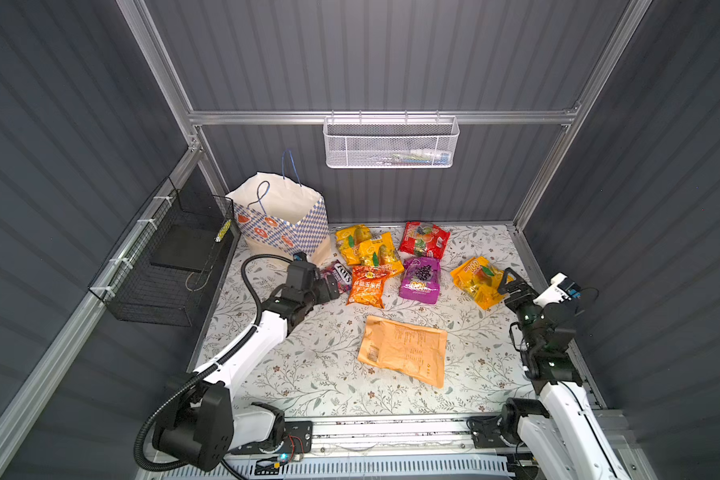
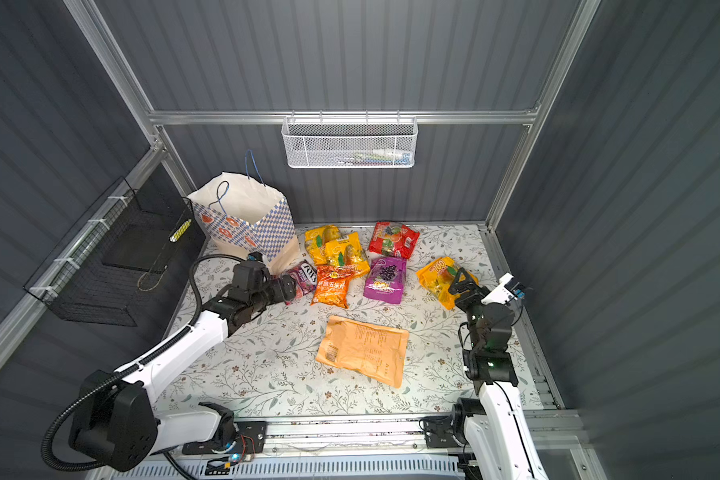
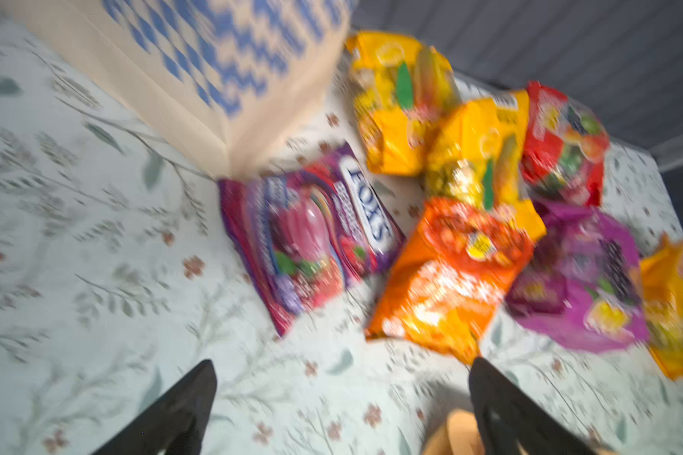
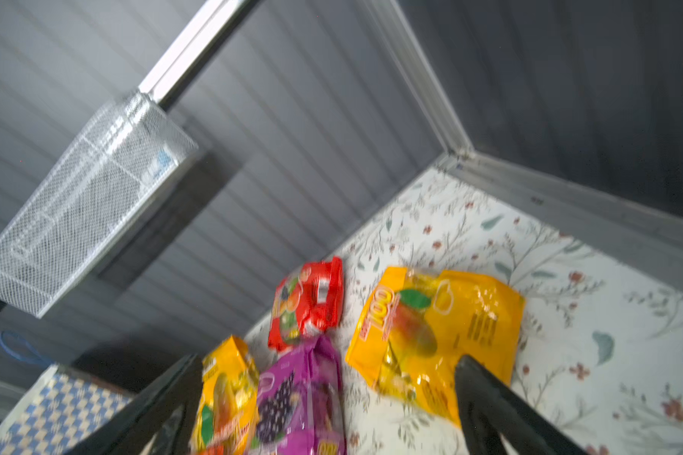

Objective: Place the snacks into the paper bag
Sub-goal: 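Grasp the checkered bag's rim with left gripper while right reaches toward tan pouch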

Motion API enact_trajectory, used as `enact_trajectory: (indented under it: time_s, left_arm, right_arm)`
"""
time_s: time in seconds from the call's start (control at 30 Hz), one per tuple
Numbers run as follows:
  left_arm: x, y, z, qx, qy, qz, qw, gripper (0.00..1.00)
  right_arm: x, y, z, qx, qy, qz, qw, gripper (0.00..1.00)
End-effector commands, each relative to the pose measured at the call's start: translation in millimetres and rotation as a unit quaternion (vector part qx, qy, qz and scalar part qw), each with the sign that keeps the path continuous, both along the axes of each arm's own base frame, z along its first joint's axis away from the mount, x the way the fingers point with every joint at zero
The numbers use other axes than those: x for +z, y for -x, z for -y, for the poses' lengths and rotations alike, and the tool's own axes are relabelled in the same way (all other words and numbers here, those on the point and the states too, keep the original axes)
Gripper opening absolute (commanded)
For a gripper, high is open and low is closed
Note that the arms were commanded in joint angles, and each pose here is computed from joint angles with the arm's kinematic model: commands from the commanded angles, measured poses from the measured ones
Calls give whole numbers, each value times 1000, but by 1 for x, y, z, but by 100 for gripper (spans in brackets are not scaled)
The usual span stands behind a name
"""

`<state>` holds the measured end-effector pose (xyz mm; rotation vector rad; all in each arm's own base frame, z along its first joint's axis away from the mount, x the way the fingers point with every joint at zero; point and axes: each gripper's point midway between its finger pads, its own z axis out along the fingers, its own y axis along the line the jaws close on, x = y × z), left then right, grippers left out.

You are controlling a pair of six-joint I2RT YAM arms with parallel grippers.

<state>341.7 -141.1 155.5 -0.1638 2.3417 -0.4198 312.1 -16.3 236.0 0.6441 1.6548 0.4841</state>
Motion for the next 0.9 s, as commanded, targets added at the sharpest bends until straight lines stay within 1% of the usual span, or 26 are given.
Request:
enact_trajectory:
  time_s: [0.0, 0.07, 0.13, 0.17, 0.23, 0.27, 0.37, 0.47, 0.53, 0.57, 0.67, 0.87]
  left_arm:
    - [-11, 33, -4, 33, 25, -55, 998, 100]
    - [27, 26, -6, 46, 44, -14, 998, 100]
    - [66, 17, -19, 81, 25, 13, 996, 100]
    - [85, 12, -30, 114, 12, 21, 993, 100]
    - [119, -1, -39, 149, 9, 43, 988, 100]
    - [133, -10, -44, 165, 12, 51, 985, 100]
    - [164, -42, -61, 208, 34, 49, 976, 100]
    - [179, -68, -80, 244, 42, 50, 967, 100]
    - [186, -85, -95, 276, 37, 44, 960, 100]
    - [184, -91, -105, 299, 38, 32, 953, 100]
    - [183, -112, -123, 328, 59, 9, 943, 100]
    - [168, -150, -145, 357, 102, -10, 928, 99]
  right_arm:
    - [-43, 9, -46, 112, -14, -118, 987, 99]
    - [-56, 14, -65, 150, -3, -147, 978, 99]
    - [-62, 21, -85, 184, 14, -163, 969, 99]
    - [-63, 25, -96, 201, 24, -169, 965, 99]
    - [-64, 34, -117, 231, 43, -172, 957, 99]
    - [-65, 39, -126, 246, 51, -175, 952, 99]
    - [-64, 51, -147, 281, 68, -176, 941, 99]
    - [-63, 64, -164, 311, 90, -168, 931, 99]
    - [-64, 72, -173, 326, 120, -164, 923, 99]
    - [-66, 76, -178, 337, 132, -164, 918, 99]
    - [-71, 85, -190, 358, 154, -155, 908, 99]
    - [-63, 95, -210, 385, 184, -120, 896, 99]
